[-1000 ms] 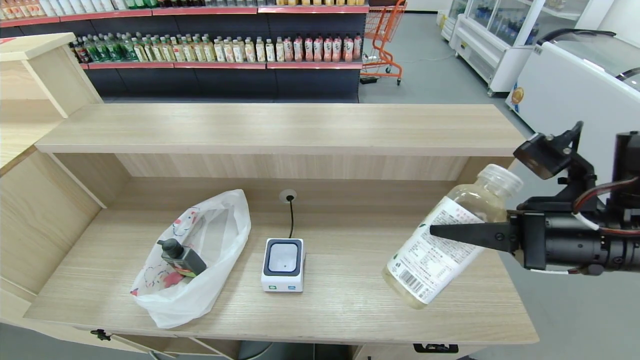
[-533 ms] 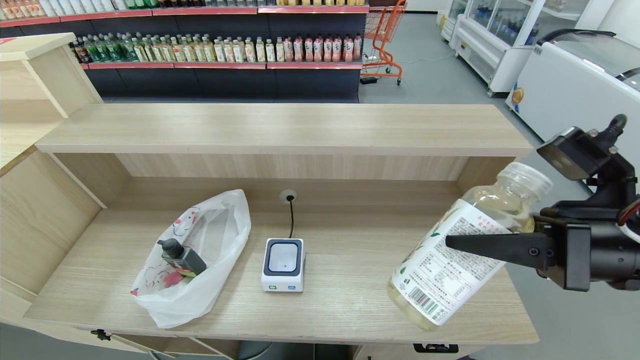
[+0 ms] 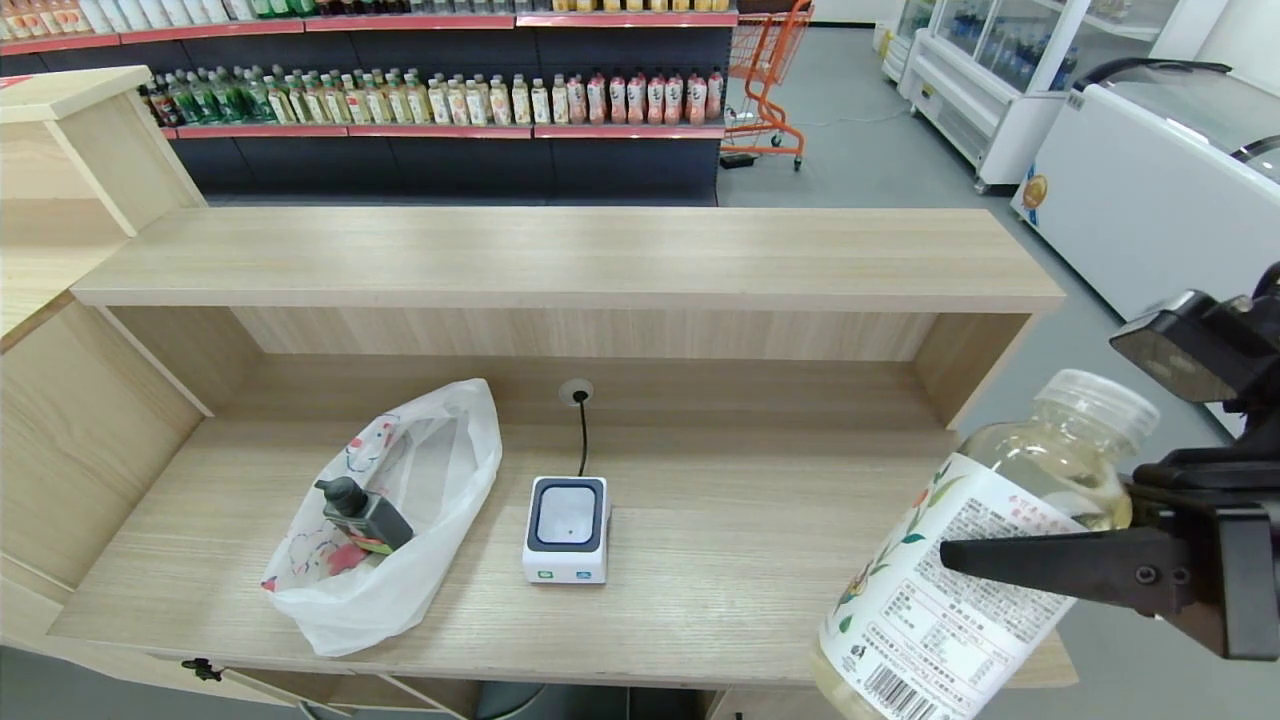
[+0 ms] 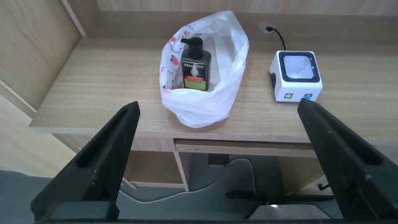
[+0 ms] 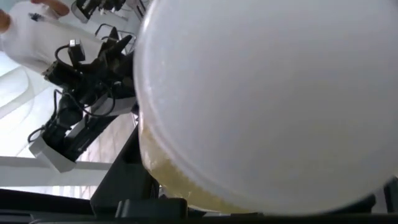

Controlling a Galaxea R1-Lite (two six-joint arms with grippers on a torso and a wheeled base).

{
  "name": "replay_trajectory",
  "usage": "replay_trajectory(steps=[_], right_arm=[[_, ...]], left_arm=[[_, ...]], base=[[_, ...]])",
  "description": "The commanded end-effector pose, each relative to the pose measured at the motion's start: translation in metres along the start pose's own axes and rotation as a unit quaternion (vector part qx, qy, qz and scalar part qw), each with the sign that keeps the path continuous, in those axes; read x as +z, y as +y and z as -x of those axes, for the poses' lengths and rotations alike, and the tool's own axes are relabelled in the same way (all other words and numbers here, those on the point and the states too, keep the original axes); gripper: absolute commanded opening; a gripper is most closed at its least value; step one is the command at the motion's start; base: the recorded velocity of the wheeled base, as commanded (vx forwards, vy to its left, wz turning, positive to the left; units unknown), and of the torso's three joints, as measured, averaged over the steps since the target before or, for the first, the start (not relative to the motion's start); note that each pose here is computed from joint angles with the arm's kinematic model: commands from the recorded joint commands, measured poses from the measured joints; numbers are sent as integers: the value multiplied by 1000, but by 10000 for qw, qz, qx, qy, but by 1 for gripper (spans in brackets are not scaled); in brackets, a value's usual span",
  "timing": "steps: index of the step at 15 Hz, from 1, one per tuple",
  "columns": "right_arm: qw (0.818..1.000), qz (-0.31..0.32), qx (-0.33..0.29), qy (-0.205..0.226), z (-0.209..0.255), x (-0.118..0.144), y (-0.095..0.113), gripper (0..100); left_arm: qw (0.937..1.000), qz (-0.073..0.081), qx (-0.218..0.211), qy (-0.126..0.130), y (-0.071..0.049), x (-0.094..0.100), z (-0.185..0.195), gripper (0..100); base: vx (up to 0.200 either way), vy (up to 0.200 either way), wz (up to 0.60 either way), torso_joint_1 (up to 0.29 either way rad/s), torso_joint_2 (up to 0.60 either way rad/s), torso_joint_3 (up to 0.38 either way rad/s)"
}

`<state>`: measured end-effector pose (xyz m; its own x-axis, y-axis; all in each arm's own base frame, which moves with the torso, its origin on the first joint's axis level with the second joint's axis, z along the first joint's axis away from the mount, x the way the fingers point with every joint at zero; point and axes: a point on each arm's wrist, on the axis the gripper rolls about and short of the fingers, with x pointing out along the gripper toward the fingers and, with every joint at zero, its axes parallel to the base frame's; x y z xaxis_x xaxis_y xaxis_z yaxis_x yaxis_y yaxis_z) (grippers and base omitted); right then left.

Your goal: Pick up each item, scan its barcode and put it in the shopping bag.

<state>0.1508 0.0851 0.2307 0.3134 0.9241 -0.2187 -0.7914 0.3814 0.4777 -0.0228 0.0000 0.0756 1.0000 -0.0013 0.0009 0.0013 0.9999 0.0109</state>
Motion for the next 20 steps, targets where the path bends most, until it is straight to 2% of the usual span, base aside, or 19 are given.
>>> replay_trajectory(steps=[1,9,20], right_arm=[[10000,15,23,-3,4,1,6,0],[9995,-208,-4,247,8,-7,10,0],[9995,-154,-11,270,6,-6,9,0]], left_arm=[[10000,1,6,4,0,0,0,100],[10000,1,6,-3,0,0,0,100],[10000,1,-1,4,0,0,0,100]], base=[[0,0,0,0,0,0],[0,0,0,0,0,0],[0,0,0,0,0,0]])
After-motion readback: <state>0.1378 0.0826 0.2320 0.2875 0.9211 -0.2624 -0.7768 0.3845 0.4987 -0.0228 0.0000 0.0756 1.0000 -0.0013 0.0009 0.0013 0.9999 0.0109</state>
